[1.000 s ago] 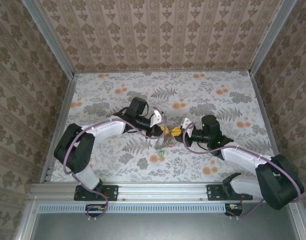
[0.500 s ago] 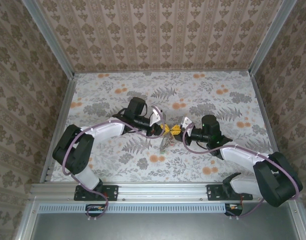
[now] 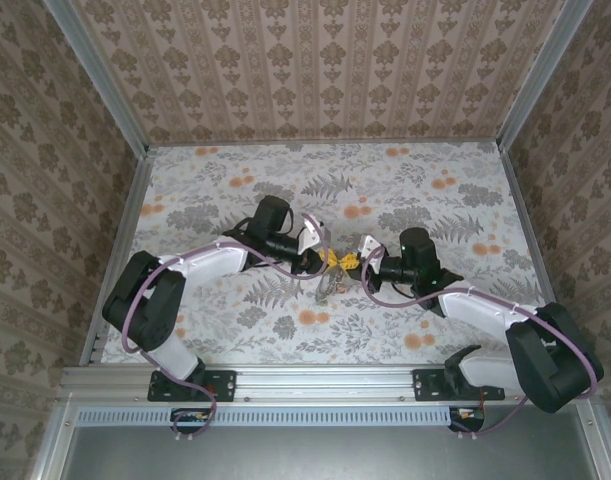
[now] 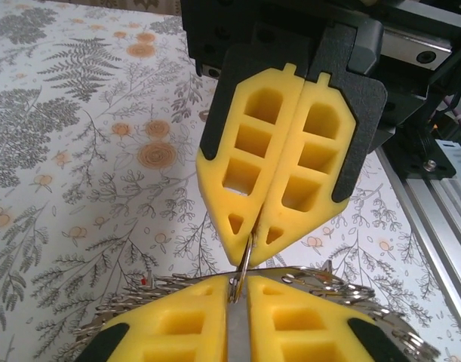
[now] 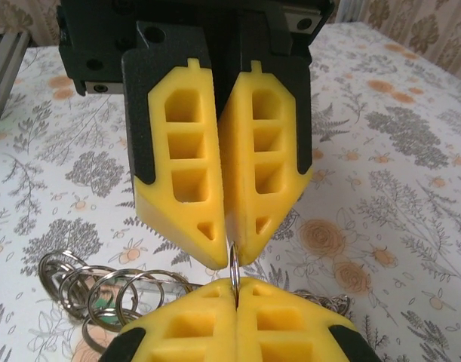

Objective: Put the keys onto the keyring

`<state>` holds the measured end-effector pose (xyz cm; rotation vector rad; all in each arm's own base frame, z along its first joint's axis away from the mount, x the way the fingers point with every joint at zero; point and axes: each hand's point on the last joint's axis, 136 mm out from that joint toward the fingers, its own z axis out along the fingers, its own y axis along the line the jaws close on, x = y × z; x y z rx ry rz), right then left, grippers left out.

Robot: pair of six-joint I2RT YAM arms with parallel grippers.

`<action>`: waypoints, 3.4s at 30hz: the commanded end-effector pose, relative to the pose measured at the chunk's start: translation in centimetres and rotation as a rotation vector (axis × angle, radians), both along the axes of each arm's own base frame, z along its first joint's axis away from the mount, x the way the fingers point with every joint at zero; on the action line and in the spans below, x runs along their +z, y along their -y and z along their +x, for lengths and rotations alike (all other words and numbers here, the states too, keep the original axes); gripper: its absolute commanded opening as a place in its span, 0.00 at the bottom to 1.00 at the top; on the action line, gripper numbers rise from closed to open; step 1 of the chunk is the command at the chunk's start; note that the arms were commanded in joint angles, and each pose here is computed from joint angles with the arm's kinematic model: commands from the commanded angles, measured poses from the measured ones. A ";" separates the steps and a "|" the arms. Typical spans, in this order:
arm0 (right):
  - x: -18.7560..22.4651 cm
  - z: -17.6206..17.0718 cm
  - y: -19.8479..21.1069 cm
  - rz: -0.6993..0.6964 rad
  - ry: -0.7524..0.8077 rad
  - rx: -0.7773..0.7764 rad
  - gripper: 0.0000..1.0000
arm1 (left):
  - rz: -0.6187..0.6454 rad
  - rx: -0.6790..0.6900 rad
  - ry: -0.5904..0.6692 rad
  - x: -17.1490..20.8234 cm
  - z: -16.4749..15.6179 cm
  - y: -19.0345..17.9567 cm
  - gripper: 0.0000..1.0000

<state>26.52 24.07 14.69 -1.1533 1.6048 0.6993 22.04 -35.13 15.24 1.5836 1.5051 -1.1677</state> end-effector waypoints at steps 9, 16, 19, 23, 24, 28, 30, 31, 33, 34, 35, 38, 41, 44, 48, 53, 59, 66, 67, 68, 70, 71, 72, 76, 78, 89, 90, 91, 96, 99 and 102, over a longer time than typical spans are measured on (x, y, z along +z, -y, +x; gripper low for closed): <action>1.6 -0.2 -1.0 -0.013 0.033 0.089 0.00 | 0.015 -0.082 -0.004 0.3 -0.5 1.3 0.16; 1.7 0.1 -1.0 -0.017 0.043 0.083 0.00 | 0.056 -0.098 -0.008 -0.5 -0.7 0.9 0.16; 1.7 0.0 -1.0 -0.020 0.043 0.085 0.00 | 0.067 -0.093 -0.008 -0.6 -0.7 0.5 0.17; 1.8 0.0 -0.9 -0.021 0.044 0.084 0.00 | 0.073 -0.088 -0.003 -0.7 -0.4 0.1 0.18; 1.7 0.0 -0.9 -0.021 0.043 0.083 0.00 | 0.077 -0.088 -0.001 -0.7 -0.3 -0.1 0.18; 1.8 0.0 -0.9 -0.018 0.040 0.081 0.00 | 0.060 -0.089 -0.006 -0.1 -0.1 -0.2 0.18; 1.9 -0.1 -0.9 -0.012 0.038 0.080 0.00 | 0.057 -0.092 -0.004 0.0 0.0 -0.1 0.18; 1.9 0.0 -0.9 -0.008 0.038 0.078 0.00 | 0.054 -0.097 -0.004 0.1 -0.1 0.0 0.18; 2.0 0.0 -1.0 -0.004 0.035 0.077 0.00 | 0.054 -0.107 -0.004 0.2 -0.3 0.2 0.18; 2.1 0.0 -1.0 -0.001 0.035 0.076 0.00 | 0.054 -0.112 -0.007 0.1 -0.4 0.4 0.19; 2.1 0.0 -1.0 0.000 0.034 0.075 0.00 | 0.055 -0.117 -0.009 0.1 -0.6 0.5 0.19; 2.2 0.0 -1.0 0.011 0.039 0.074 0.00 | 0.062 -0.124 -0.013 -0.4 -0.8 0.7 0.18; 2.3 0.0 -1.0 0.015 0.040 0.073 0.00 | 0.075 -0.125 -0.016 -0.8 -0.9 0.7 0.18; 2.3 0.1 -1.1 0.017 0.038 0.075 0.00 | 0.089 -0.120 -0.003 -1.1 -0.8 0.6 0.18; 2.3 0.0 -1.2 0.024 0.032 0.080 0.00 | 0.106 -0.124 0.007 -1.4 -0.8 0.4 0.15; 2.3 0.0 -1.3 0.029 0.021 0.084 0.00 | 0.063 -0.128 0.008 -0.4 -0.7 1.0 0.15; 2.4 0.1 -1.3 0.032 0.010 0.082 0.00 | 0.061 -0.138 0.015 -0.3 -1.1 1.4 0.15; 2.2 0.1 -1.3 0.027 -0.005 0.075 0.00 | 0.043 -0.128 0.043 0.3 -0.9 1.7 0.00; 2.2 0.1 -1.1 0.024 -0.006 0.066 0.01 | 0.039 -0.119 0.055 0.3 -0.8 1.7 0.00; 2.2 0.1 -1.1 0.022 -0.005 0.058 0.04 | 0.035 -0.109 0.071 0.4 -0.6 1.6 0.00; 2.2 0.1 -0.5 0.016 0.004 0.023 0.11 | 0.027 -0.072 0.121 0.6 -0.1 1.5 0.00; 2.3 0.1 -0.2 0.015 0.014 0.003 0.16 | 0.024 -0.050 0.149 0.7 0.3 1.4 0.00; 2.2 0.1 0.3 0.012 0.021 -0.028 0.22 | 0.019 -0.028 0.188 1.0 0.6 1.3 0.00; 2.8 0.3 2.3 0.018 0.078 -0.168 0.36 | 0.057 0.043 0.335 0.9 1.2 0.7 0.00; 3.5 0.8 3.7 0.048 0.110 -0.270 0.37 | 0.054 0.072 0.390 1.3 1.4 0.6 0.00; 2.9 3.3 15.1 0.223 -0.180 -1.080 0.41 | 0.048 0.113 0.462 2.0 0.8 0.4 0.00; 2.6 3.3 16.0 0.237 -0.227 -1.141 0.41 | 0.044 0.117 0.454 2.0 0.8 0.4 0.00; 2.2 3.0 16.6 0.237 -0.280 -1.193 0.41 | 0.034 0.123 0.447 2.1 0.8 0.4 0.00; 0.2 2.2 19.2 0.174 -0.463 -1.364 0.41 | -0.027 0.140 0.380 2.6 0.5 0.6 0.00; -1.4 1.4 20.7 0.130 -0.587 -1.443 0.42 | -0.066 0.144 0.318 2.9 0.3 0.7 0.00; -3.1 0.5 21.8 0.117 -0.745 -1.496 0.45 | -0.095 0.151 0.275 3.1 0.3 0.8 0.00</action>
